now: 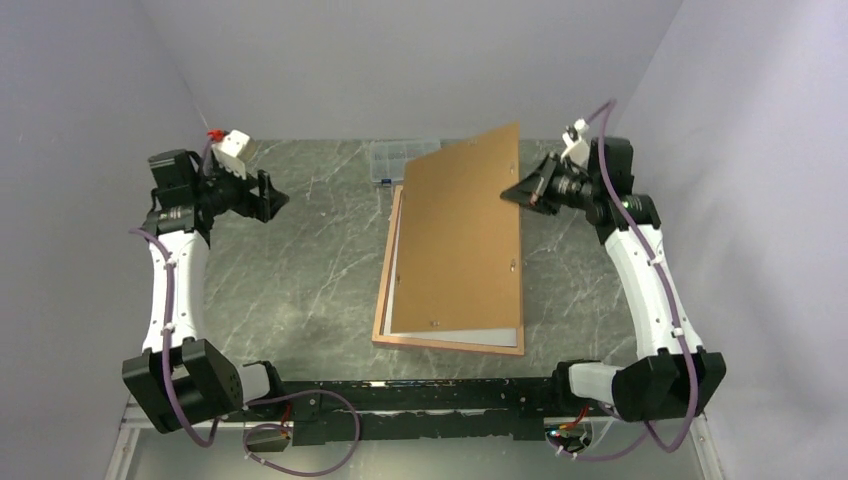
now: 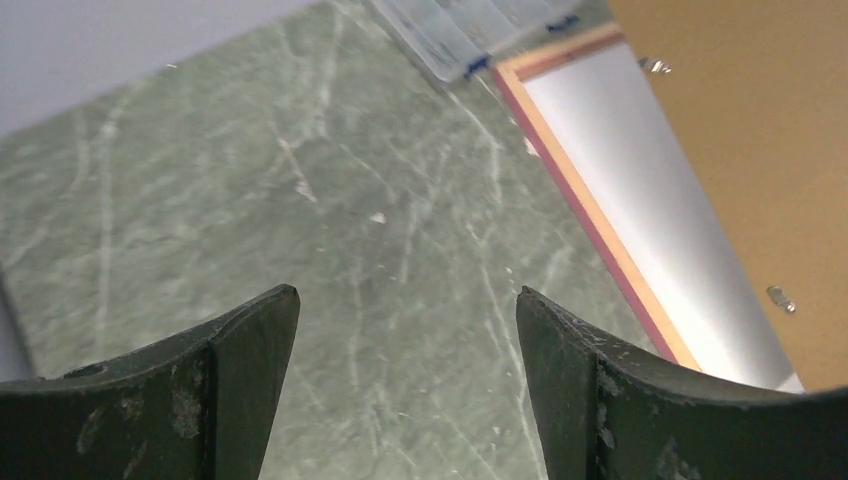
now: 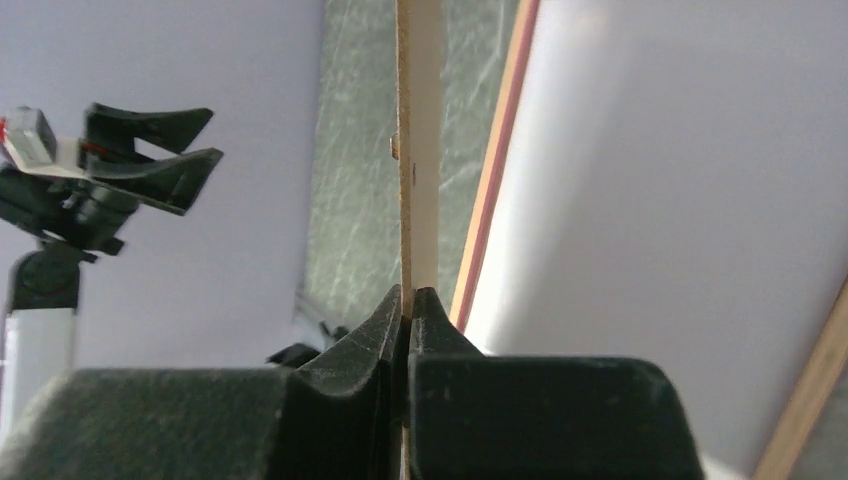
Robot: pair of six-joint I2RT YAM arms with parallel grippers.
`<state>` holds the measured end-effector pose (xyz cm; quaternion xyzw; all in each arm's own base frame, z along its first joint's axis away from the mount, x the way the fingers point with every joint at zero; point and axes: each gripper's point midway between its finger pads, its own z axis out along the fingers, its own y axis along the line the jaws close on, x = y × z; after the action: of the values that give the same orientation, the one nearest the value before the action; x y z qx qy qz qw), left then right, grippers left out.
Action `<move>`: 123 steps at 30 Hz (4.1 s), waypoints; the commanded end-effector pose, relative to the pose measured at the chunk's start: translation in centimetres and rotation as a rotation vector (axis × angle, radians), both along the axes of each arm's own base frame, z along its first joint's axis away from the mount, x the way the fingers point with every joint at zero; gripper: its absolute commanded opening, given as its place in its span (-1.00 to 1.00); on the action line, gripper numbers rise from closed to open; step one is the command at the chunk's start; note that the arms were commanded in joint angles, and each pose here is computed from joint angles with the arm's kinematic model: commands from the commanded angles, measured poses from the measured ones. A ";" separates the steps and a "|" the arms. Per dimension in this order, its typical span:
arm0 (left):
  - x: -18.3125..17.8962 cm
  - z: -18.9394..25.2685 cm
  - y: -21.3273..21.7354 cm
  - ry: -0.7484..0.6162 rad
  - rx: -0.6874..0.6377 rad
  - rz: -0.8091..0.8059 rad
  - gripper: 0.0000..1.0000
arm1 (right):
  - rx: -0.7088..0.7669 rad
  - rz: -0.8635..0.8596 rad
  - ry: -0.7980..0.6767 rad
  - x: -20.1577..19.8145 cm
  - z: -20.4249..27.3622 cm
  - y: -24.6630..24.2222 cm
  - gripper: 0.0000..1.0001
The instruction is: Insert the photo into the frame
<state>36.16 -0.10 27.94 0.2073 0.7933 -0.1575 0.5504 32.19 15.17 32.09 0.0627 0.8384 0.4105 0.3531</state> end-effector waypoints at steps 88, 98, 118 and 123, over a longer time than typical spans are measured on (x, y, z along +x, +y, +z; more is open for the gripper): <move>0.2 -17.6 -11.8 0.465 0.092 -0.325 0.69 | 0.258 0.068 0.210 5.2 -15.8 -2.5 -1.00; 0.0 -18.3 -12.0 0.484 0.096 -0.332 0.64 | 0.230 0.038 0.226 4.5 -17.7 -1.2 -1.00; -0.6 -17.0 -12.0 0.483 0.112 -0.339 0.69 | -0.103 0.003 0.341 2.4 -23.7 0.8 -0.25; -0.8 -16.4 -12.1 0.476 0.109 -0.339 0.69 | -0.245 -0.026 0.362 2.7 -23.8 0.5 0.15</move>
<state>34.78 -11.93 8.81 0.3061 0.8756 -0.2570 0.2712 33.77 16.52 7.62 0.1219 0.9105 0.3490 0.1852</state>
